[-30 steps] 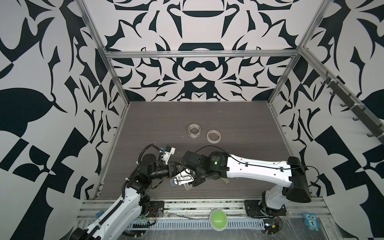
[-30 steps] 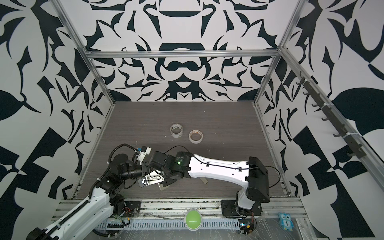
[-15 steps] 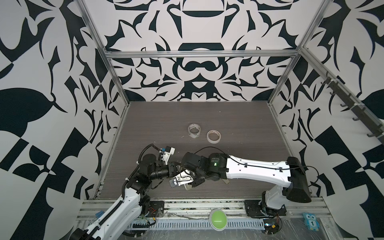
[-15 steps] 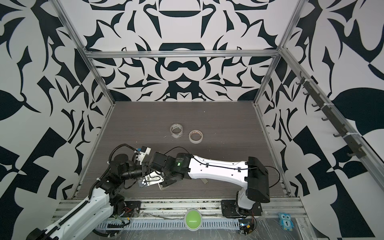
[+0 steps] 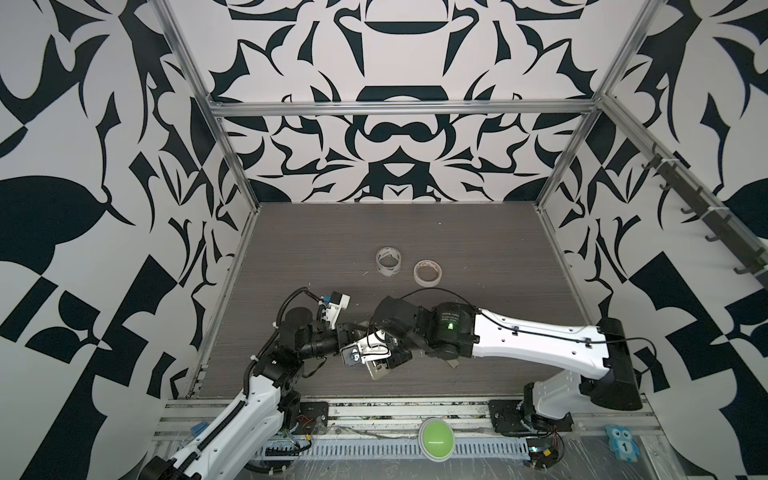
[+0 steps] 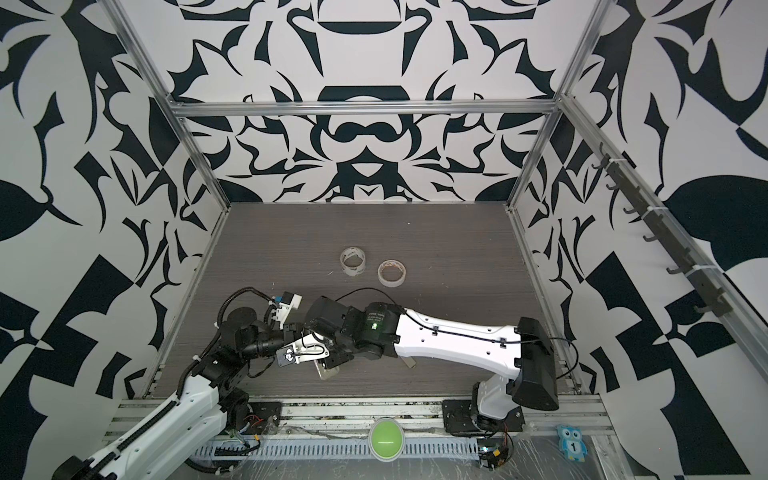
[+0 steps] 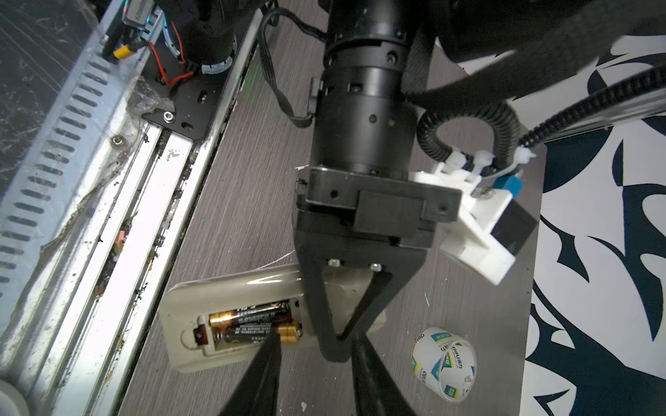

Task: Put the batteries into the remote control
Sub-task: 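Press the second battery down into its slot with right fingertips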

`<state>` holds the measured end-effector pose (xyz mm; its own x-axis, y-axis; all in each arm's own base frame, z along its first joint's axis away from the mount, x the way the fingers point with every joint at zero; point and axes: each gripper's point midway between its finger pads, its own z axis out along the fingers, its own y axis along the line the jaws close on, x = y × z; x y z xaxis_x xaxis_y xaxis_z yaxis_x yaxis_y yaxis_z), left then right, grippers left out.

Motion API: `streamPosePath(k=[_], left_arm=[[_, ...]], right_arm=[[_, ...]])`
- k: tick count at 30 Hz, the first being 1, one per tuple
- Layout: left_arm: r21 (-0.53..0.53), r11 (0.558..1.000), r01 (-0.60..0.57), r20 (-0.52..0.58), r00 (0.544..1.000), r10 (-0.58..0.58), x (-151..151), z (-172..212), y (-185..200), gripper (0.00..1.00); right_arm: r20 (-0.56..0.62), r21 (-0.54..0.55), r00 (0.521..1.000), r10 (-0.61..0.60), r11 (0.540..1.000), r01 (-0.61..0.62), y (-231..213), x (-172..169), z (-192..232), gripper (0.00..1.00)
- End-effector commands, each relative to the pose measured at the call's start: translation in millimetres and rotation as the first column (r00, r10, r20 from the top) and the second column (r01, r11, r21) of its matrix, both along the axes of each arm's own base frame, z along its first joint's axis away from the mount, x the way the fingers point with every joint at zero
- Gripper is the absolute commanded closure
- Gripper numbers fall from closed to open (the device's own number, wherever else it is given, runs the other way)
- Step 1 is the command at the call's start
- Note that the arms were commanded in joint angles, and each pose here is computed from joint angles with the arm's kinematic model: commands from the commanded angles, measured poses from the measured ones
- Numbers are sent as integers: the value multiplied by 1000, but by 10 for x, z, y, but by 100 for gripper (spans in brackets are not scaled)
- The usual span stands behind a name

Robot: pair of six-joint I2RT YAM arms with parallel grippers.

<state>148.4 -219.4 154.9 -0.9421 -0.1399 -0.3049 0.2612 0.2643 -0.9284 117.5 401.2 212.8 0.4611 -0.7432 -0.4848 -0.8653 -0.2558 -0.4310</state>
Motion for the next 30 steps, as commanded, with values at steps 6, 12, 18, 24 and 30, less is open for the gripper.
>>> streamPosePath(k=[6, 12, 18, 24, 30], left_arm=[[-24, 999, 22, 54, 998, -20, -1, 185, -27, 100], [-24, 1000, 20, 55, 998, -18, 4, 191, -26, 100], [-24, 1000, 19, 55, 998, -18, 1, 191, -25, 100], [-25, 999, 20, 55, 998, -18, 2, 192, -26, 100], [-27, 999, 18, 60, 998, -17, 2, 203, -23, 100]], right_arm=[[-29, -11, 999, -38, 999, 38, -41, 22, -68, 66], [-39, -35, 998, -47, 998, 46, -61, 27, -147, 71], [-41, -61, 998, -53, 997, 51, -81, 37, -245, 74], [-40, -70, 997, -62, 996, 59, -92, 62, -282, 78], [-39, -91, 997, -69, 994, 65, -114, 76, -363, 80]])
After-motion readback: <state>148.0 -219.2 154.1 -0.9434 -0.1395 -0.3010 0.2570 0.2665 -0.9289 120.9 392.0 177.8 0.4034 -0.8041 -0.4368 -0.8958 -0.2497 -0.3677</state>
